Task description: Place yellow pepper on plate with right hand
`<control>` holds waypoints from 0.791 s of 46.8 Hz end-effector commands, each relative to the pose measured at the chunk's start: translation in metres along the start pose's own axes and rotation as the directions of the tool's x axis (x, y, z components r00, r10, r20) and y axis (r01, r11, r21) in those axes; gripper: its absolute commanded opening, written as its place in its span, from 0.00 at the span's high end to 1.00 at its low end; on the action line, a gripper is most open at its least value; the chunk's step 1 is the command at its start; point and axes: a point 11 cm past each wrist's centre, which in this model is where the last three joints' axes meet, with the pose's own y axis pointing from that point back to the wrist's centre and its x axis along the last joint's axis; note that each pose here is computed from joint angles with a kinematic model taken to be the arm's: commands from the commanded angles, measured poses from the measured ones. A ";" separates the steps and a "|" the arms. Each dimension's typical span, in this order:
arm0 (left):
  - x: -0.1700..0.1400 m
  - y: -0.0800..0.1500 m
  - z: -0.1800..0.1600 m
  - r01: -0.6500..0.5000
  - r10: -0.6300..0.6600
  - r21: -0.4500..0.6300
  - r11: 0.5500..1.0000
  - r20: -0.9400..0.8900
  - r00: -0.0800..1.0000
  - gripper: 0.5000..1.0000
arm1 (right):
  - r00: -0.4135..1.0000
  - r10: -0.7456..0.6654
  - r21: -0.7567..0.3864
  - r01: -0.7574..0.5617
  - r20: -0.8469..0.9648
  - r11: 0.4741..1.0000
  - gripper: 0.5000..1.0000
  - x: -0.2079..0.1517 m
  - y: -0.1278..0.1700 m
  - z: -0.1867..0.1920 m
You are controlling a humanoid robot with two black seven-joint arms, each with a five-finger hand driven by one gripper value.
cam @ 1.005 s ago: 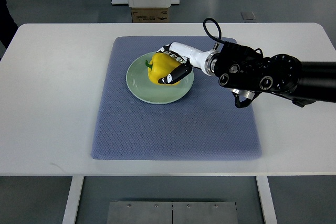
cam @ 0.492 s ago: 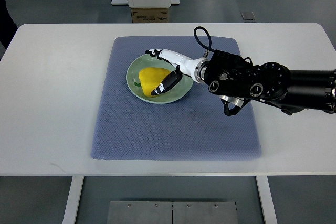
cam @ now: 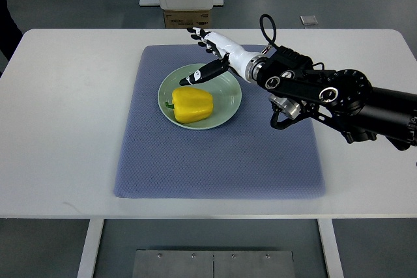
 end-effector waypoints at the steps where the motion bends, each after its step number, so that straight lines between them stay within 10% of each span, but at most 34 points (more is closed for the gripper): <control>1: 0.000 0.000 0.000 0.000 0.000 0.000 1.000 0.000 1.000 0.00 | 0.996 0.037 0.005 -0.038 0.077 0.999 0.00 0.013 0.004 0.006; 37: 0.000 0.000 0.000 0.000 0.000 0.000 1.000 0.000 1.000 0.00 | 0.478 0.322 -0.161 -0.348 0.817 0.924 0.00 0.118 0.051 0.113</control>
